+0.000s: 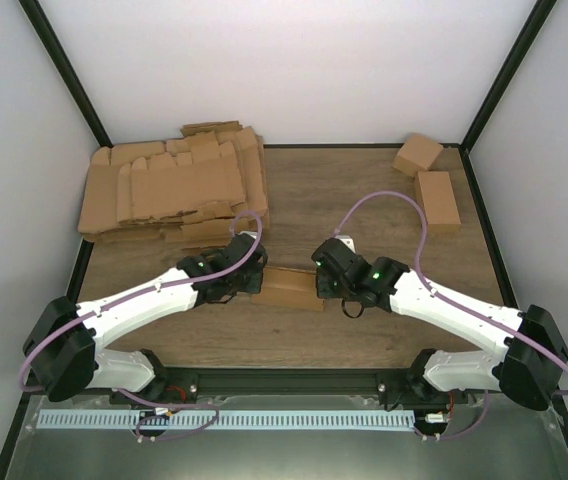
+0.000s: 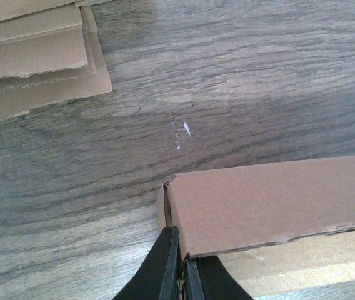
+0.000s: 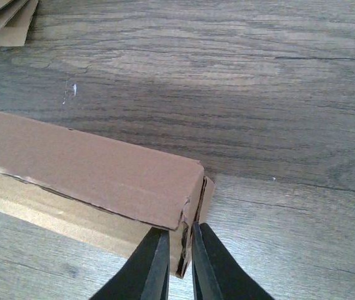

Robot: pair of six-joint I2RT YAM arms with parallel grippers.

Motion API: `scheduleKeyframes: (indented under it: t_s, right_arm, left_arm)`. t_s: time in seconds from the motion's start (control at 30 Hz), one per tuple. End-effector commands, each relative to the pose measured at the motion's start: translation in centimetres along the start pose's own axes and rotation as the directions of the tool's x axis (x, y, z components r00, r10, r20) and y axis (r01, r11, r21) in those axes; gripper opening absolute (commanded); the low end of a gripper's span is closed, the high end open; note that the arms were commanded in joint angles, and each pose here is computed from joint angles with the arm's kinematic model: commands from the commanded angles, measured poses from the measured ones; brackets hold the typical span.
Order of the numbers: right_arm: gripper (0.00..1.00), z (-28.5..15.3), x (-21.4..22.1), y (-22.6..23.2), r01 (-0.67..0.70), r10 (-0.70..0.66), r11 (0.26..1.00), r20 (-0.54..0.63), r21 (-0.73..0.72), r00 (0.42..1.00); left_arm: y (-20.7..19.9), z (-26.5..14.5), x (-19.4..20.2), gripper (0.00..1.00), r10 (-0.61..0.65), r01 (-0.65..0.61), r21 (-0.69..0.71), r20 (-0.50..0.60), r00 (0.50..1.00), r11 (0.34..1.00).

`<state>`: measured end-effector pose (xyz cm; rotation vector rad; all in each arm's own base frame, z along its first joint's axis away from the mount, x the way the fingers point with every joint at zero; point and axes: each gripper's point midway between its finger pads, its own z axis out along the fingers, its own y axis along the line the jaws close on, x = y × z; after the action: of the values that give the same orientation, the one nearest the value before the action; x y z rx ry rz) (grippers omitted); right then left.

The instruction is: Fold the paper box

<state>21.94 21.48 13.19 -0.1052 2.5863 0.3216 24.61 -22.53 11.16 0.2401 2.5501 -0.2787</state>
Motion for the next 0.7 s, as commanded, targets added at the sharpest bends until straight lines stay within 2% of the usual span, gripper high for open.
scheduleKeyframes:
  t_s: [0.0, 0.3, 0.4, 0.67]
  right_arm:
    - [0.12, -0.2, -0.5, 0.0, -0.012, 0.012, 1.0, 0.015, 0.008, 1.0]
    - [0.1, 0.2, 0.2, -0.3, -0.005, 0.005, 1.0, -0.004, 0.018, 1.0]
    - [0.01, 0.4, 0.4, -0.4, -0.003, 0.004, 1.0, -0.011, 0.017, 1.0]
    - [0.01, 1.2, 2.2, -0.8, -0.017, 0.017, 1.0, -0.048, 0.0, 0.999]
  left_arm:
    - [-0.1, 0.3, 1.3, 0.04, 0.021, -0.021, -0.006, -0.062, 0.998, 1.0]
    - [-0.1, 0.4, 1.4, 0.04, 0.019, -0.02, -0.007, -0.064, 0.998, 1.0]
    - [-0.2, 0.4, 1.5, 0.04, 0.023, -0.023, -0.006, -0.065, 0.998, 1.0]
    - [0.0, 0.3, 2.0, 0.04, 0.007, -0.007, -0.002, -0.053, 0.999, 1.0]
